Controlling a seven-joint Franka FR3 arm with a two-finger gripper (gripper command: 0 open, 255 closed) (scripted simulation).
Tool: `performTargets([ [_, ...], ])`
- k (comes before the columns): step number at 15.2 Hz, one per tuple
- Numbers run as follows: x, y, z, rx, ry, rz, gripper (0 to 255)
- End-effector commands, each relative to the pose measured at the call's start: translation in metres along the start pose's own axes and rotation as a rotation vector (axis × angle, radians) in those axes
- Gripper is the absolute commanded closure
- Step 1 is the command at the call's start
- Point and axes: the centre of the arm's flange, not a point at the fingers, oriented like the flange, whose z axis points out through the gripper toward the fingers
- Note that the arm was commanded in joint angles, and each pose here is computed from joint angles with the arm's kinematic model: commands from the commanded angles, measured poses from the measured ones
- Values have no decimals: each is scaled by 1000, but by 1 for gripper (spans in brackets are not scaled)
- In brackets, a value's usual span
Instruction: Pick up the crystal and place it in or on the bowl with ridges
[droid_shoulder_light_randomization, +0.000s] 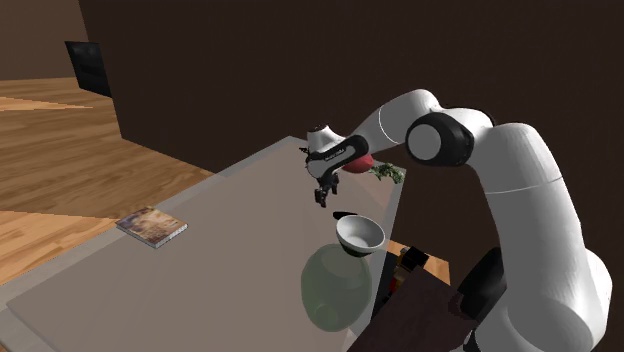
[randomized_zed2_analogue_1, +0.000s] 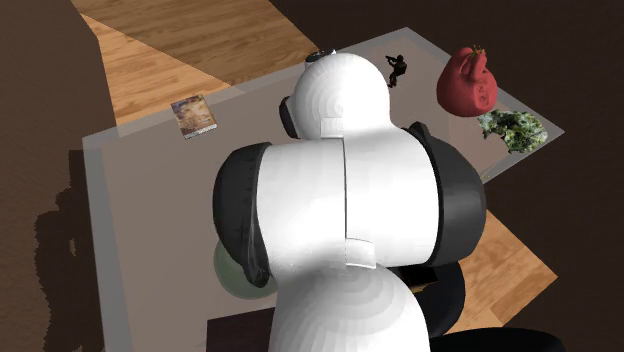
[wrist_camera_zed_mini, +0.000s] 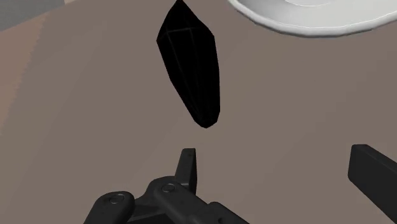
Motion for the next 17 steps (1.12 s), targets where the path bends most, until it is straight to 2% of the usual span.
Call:
performTargets([
  [1, 13, 5, 12, -11, -6, -2, 0],
  [8, 13, 5, 52, -11, -6, -2, 0],
  [16, 13, 5, 52, -11, -7, -2, 0],
  [17, 13, 5, 52, -11, -7, -2, 255],
])
